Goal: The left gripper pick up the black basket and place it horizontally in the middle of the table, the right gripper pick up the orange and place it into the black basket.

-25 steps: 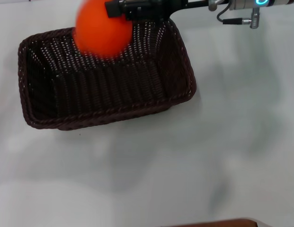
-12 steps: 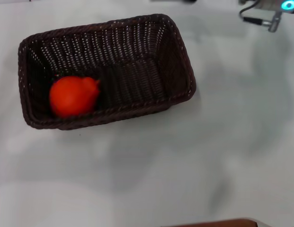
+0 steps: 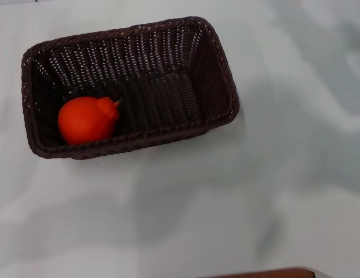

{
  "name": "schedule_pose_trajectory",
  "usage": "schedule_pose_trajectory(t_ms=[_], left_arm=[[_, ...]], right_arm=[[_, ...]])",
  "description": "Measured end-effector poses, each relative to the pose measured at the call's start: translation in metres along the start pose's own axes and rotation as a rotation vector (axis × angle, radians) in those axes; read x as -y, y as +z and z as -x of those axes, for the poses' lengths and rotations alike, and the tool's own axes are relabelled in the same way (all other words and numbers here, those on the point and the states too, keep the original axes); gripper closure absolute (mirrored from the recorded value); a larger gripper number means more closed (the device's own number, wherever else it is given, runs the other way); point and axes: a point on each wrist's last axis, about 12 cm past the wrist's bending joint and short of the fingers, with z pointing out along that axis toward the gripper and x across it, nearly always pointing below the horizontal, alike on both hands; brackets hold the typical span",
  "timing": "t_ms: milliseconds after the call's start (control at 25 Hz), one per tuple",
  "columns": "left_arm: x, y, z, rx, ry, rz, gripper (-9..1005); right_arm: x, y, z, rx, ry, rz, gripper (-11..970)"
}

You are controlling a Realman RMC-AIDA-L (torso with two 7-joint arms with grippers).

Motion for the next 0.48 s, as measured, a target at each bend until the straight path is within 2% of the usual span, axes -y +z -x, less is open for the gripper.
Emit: schedule_pose_trajectory(t_ms=[120, 200, 320, 480], left_arm=[[0.005, -0.012, -0.006, 0.09, 0.12, 0.091, 103], [0.005, -0.015, -0.009, 0.099, 0.153, 0.124, 104], [0.004, -0.016, -0.01, 0.097, 0.155, 0.142, 104], [0.004, -0.017, -0.01, 0.097, 0.152, 0.146, 104]], right_arm=[[-0.011, -0.024, 0.0, -0.081, -0.082, 0.183, 12], [-0.015, -0.036, 0.0, -0.102, -0.143, 0.266, 12], [-0.018, -0.046, 0.0, -0.109, -0.179, 0.325, 12], [-0.019, -0.05, 0.0, -0.104, -0.18, 0.342, 12]])
